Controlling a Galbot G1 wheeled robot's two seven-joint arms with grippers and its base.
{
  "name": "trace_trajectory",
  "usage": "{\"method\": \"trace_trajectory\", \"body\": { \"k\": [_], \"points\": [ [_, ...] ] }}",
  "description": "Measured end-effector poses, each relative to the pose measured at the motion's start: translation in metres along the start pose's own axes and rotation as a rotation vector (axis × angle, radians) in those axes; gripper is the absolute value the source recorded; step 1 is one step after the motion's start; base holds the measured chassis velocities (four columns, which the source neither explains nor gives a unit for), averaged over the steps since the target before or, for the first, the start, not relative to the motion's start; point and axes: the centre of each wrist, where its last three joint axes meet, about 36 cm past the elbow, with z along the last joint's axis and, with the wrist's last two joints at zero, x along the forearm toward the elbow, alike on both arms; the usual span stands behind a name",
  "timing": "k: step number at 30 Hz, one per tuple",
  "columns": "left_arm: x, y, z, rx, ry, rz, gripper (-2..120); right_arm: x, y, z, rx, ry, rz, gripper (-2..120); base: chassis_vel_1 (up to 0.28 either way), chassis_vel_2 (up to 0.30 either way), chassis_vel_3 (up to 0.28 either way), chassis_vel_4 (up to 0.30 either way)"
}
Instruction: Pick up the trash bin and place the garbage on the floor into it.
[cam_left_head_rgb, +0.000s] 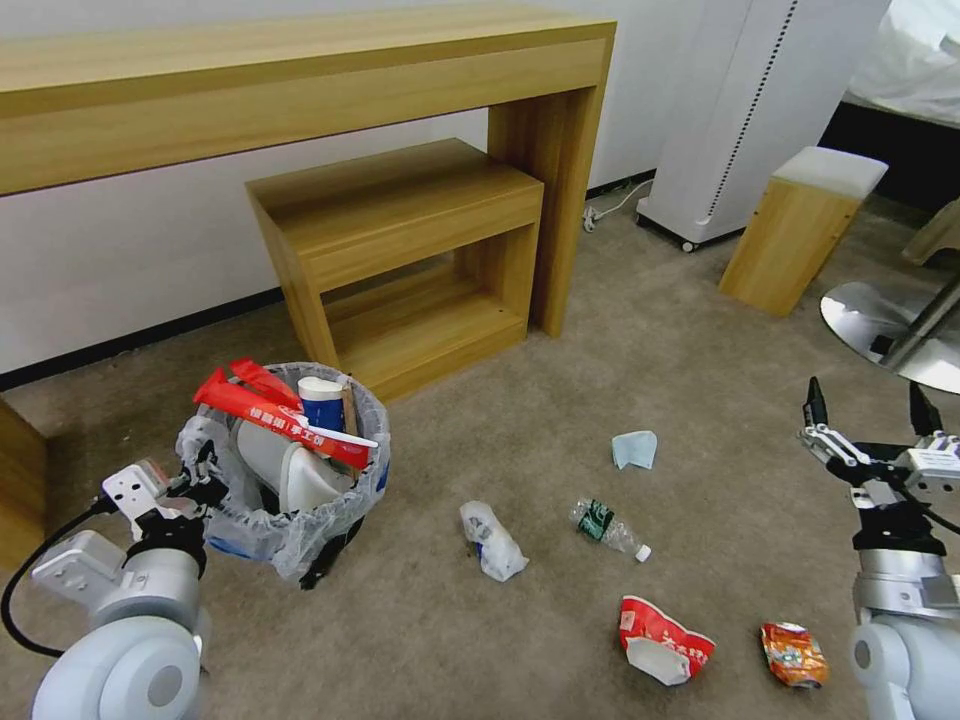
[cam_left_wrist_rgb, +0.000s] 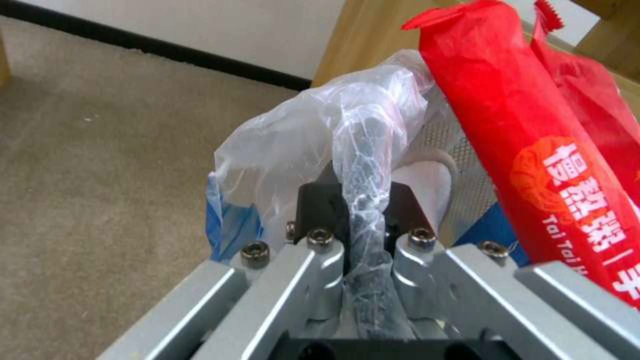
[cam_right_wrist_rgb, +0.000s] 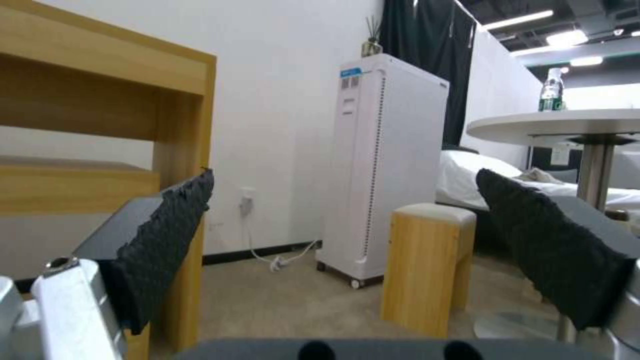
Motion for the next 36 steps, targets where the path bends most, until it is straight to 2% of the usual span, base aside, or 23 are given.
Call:
{"method": "trace_trajectory", "body": {
  "k": [10,13,14,17,18,20,21,22,24,26,28,30,33,34,36],
  "points": [
    [0.002,0.001,-0.002,0.001,-0.006,-0.004,3,0.004,-0.008,0.001,0.046,0.071,-0.028,100,0.018,-0.017,-0.016,0.012],
    [0.004,0.0,0.001,0.003,-0.003,-0.005,3,0.01,-0.01,0.001,0.051,0.189,-0.025,100,0.0,0.0,0.0,0.0],
    [0.004,0.0,0.001,0.003,-0.003,-0.005,3,0.01,-0.01,0.001,0.051,0.189,-0.025,100,0.0,0.0,0.0,0.0],
    [0.007,-0.004,0.004,-0.005,-0.004,-0.008,3,0.017,0.005,-0.01,0.014,0.481,0.12,100,0.0,0.0,0.0,0.0],
    [0.007,-0.004,0.004,-0.005,-0.004,-0.008,3,0.017,0.005,-0.01,0.014,0.481,0.12,100,0.0,0.0,0.0,0.0],
    [0.01,-0.006,0.004,-0.004,-0.009,-0.009,3,0.011,0.017,-0.011,-0.053,0.694,0.255,100,0.0,0.0,0.0,0.0],
    [0.011,-0.006,0.004,-0.003,-0.009,-0.009,3,0.008,0.017,-0.008,-0.065,0.743,0.283,100,0.0,0.0,0.0,0.0],
    [0.011,-0.006,0.004,-0.003,-0.009,-0.009,3,0.008,0.017,-0.008,-0.065,0.743,0.283,100,0.0,0.0,0.0,0.0],
    [0.015,-0.007,0.003,0.0,-0.012,-0.012,3,0.002,0.012,0.011,-0.087,0.873,0.335,100,0.0,0.0,0.0,0.0],
    [0.015,-0.006,0.003,0.0,-0.013,-0.014,3,0.001,0.01,0.017,-0.107,0.912,0.345,100,0.0,0.0,0.0,0.0],
    [0.016,-0.004,0.002,0.002,-0.021,-0.023,3,0.005,0.011,0.035,-0.17,1.035,0.357,100,0.0,0.0,0.0,0.0],
    [0.016,-0.004,0.002,0.003,-0.022,-0.025,3,0.008,0.012,0.043,-0.169,1.072,0.357,100,0.0,0.0,0.0,0.0],
    [0.016,-0.003,0.002,0.008,-0.025,-0.028,3,0.023,0.008,0.073,-0.054,1.163,0.313,100,0.0,0.0,0.0,0.0],
    [0.016,-0.003,0.002,0.008,-0.025,-0.028,3,0.023,0.008,0.073,-0.054,1.163,0.313,100,0.0,0.0,0.0,0.0],
    [0.016,-0.003,0.002,0.009,-0.027,-0.03,3,0.033,0.002,0.082,0.021,1.215,0.238,100,0.0,0.0,0.0,0.0]
  ]
}}
